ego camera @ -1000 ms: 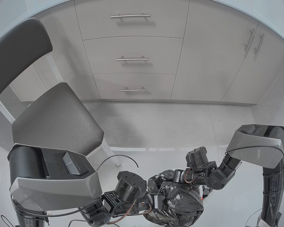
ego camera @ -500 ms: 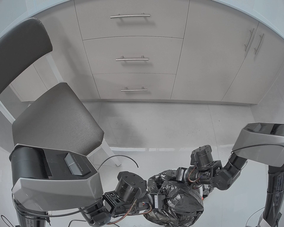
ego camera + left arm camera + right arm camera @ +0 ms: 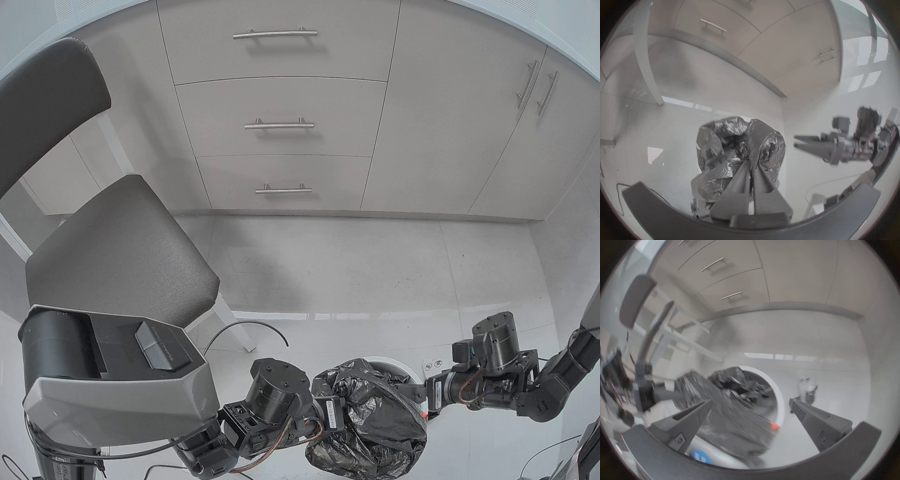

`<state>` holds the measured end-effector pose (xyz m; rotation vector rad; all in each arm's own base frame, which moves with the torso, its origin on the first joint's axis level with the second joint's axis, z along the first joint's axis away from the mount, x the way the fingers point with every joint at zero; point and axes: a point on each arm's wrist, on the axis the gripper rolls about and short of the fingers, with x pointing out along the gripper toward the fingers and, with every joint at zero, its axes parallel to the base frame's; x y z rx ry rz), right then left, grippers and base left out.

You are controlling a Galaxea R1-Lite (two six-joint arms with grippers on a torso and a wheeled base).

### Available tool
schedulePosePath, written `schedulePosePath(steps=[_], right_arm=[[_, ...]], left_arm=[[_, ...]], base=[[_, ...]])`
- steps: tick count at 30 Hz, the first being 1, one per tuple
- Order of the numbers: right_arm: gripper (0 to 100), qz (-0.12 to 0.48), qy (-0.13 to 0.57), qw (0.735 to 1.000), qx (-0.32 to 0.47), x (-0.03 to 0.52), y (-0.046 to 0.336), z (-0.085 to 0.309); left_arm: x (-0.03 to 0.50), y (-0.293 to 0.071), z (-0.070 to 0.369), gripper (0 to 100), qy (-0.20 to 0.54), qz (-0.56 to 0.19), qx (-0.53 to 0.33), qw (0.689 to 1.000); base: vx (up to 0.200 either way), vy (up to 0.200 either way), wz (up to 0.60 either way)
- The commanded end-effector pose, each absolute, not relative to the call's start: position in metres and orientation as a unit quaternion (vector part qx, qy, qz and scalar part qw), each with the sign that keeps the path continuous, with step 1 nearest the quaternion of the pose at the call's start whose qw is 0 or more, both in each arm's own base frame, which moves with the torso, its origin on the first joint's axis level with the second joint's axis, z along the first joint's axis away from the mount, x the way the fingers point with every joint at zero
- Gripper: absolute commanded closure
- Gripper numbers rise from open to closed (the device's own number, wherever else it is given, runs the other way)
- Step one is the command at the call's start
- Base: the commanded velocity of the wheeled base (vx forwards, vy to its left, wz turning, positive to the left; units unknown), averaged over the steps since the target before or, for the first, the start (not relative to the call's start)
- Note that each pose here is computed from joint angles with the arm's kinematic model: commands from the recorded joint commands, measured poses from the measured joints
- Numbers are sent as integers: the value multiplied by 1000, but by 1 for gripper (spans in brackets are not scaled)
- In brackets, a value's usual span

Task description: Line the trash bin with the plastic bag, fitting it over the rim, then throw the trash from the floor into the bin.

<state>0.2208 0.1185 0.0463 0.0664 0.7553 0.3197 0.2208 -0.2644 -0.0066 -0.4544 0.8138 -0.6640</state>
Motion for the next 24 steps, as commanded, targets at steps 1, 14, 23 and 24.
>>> schedulePosePath(steps=[1,14,23,24], right_arm=[[0,115,384,914,-57,184,98,38],[0,165,384,904,-88,193,134,5],[0,137,389,908,-78,220,137,-11],[0,133,386,910,-75,225,136,-12]], left_arm=[[229,-277,9,100,323,-277,-230,876],[232,-284,16,100,306,-283,-232,879],[231,-285,16,100,309,-293,-233,874],[231,-285,16,100,311,-295,-232,873]], base=[[0,0,0],[0,0,0],[0,0,0],[0,0,0]])
